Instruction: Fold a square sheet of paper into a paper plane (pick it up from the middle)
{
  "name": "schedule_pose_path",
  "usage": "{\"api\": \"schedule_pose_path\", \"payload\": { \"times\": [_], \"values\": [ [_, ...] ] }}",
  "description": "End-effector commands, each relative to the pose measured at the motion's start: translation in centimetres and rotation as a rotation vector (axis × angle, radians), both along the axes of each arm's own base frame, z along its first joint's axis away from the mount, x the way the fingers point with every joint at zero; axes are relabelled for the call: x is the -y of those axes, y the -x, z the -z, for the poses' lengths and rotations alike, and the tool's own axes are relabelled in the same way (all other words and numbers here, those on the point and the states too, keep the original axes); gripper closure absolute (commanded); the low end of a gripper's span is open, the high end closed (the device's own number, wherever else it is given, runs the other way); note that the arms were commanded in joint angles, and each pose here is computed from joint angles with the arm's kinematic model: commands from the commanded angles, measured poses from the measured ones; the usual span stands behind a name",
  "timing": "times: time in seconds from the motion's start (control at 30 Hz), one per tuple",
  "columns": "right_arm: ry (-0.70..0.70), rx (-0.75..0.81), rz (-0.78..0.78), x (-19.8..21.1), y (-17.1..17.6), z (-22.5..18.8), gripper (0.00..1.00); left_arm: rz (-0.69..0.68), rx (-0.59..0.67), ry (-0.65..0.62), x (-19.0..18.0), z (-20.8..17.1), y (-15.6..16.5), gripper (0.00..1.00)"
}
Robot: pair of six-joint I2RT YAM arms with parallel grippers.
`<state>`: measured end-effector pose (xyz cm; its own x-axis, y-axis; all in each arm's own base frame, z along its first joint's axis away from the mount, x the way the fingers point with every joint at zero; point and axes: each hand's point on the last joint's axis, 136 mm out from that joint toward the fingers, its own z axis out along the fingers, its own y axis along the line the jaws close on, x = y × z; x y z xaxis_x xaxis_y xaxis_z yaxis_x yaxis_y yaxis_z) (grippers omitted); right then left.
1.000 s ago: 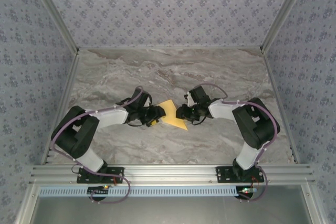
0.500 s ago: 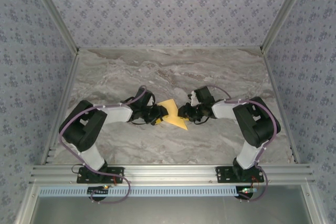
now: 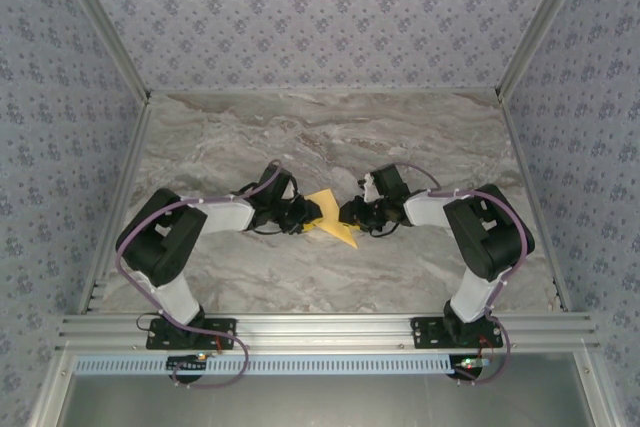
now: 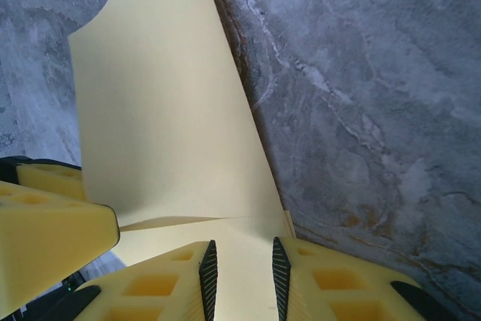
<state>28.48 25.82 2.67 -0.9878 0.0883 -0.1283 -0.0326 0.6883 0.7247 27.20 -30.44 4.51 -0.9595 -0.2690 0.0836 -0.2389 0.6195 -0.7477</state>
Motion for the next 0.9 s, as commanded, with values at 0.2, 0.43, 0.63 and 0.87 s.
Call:
{"api": "schedule_pose_path", "payload": {
  "times": [0.2,0.43,0.63,0.87],
  "values": [
    [0.153,0.365,-0.135,0.0,0.4,-3.2,0.54,0.036,0.004,0.042,1.9,-1.8,-0.3,0.90],
    [0.418,0.709,-0.229,0.7,1.2,-4.0,0.38,0.027,-0.008,0.020,1.9,-2.6,-0.6,0.92],
    [0.499,1.020,-0.406,-0.7,2.9,-4.0,0.41,0.022,-0.022,0.009,1.8,-2.6,-0.6,0.92],
    [0.600,1.166,-0.483,-1.6,2.4,-3.6,0.50,0.018,-0.026,0.010,1.8,-2.7,-0.5,0.92]
  ]
}}
